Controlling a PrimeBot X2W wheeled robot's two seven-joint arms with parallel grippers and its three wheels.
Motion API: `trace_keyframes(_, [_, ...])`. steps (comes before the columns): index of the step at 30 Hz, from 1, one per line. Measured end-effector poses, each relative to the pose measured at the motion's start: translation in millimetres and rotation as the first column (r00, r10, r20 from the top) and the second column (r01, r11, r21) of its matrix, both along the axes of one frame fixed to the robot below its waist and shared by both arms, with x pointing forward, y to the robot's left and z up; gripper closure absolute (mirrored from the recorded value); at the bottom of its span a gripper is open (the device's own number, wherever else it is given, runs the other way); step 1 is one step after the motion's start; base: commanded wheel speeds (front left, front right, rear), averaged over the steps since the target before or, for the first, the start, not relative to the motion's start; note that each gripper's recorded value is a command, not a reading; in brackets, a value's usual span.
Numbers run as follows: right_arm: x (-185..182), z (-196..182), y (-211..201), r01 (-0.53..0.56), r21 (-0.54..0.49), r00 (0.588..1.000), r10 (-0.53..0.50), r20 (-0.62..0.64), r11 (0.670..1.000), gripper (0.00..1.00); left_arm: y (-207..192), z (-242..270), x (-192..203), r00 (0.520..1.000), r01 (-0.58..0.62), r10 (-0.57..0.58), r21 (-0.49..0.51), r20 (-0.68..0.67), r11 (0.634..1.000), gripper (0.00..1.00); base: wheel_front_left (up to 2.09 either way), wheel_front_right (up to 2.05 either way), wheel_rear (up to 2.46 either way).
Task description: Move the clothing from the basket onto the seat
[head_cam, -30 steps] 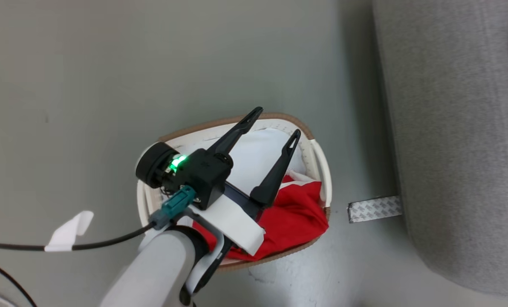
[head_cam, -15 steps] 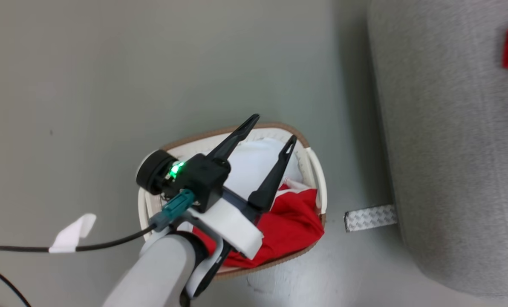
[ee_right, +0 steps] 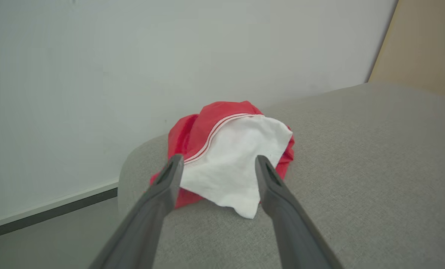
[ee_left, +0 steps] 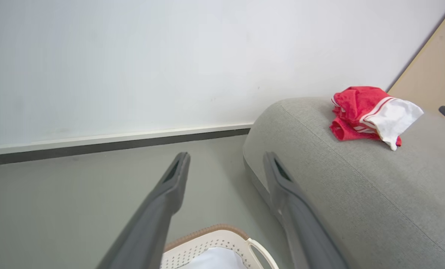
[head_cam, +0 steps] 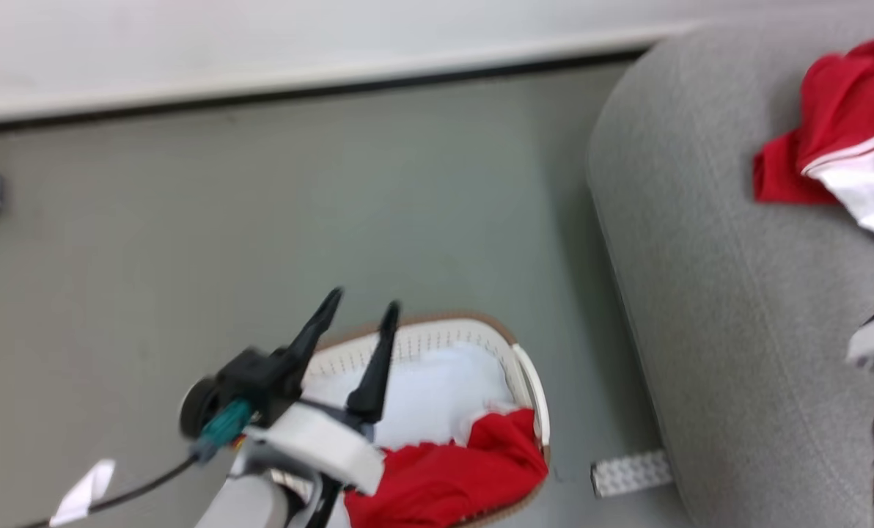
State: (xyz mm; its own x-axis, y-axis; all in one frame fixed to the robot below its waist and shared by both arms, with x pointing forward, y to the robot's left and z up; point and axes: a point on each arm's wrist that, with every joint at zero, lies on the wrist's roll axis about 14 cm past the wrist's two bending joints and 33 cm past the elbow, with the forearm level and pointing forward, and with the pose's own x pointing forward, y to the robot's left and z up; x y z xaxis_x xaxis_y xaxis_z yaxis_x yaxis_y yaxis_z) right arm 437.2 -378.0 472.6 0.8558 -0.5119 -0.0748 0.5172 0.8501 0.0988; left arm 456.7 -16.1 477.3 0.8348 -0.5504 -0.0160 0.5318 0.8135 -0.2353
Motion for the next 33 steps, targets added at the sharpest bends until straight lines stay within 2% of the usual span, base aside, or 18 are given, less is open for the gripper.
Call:
trace_keyframes(5, [-29.0, 14.3, 29.1, -0.081, 0.02, 0.994, 0.079, 0.078, 0.997, 0.0, 37.9, 15.7, -12.7, 0.99, -0.123, 0.121, 0.028, 0.066, 0.992, 0.0, 0.0, 0.0, 0.0])
trace_keyframes(9, [-41.0, 23.2, 54.9, -0.155, 0.014, 0.981, 0.152, 0.121, 0.988, 0.0, 70.8, 26.5, -21.8, 0.968, -0.234, 0.231, 0.022, 0.1, 0.972, 0.0, 0.0, 0.0, 0.0])
trace_keyframes(13, [-45.4, 29.2, 84.2, -0.235, 0.044, 0.959, 0.225, 0.171, 0.971, 0.0, 106.9, 28.3, -36.5, 0.934, -0.345, 0.34, 0.031, 0.11, 0.938, 0.0, 0.0, 0.0, 0.0])
trace_keyframes(21, [-60.6, 16.9, 135.3, -0.372, 0.078, 0.92, 0.356, 0.162, 0.925, 0.0, 162.1, 44.4, -64.8, 0.855, -0.504, 0.495, 0.016, 0.154, 0.864, 0.0, 0.0, 0.0, 0.0])
trace_keyframes(26, [-64.8, 4.9, 164.3, -0.443, 0.115, 0.893, 0.426, 0.147, 0.889, 0.0, 183.6, 47.9, -76.3, 0.817, -0.56, 0.551, 0.01, 0.169, 0.828, 0.0, 0.0, 0.0, 0.0])
trace_keyframes(33, [-64.2, 0.6, 181.3, -0.485, 0.135, 0.872, 0.467, 0.144, 0.864, 0.0, 188.2, 43.1, -80.3, 0.814, -0.567, 0.557, 0.021, 0.167, 0.823, 0.0, 0.0, 0.0, 0.0])
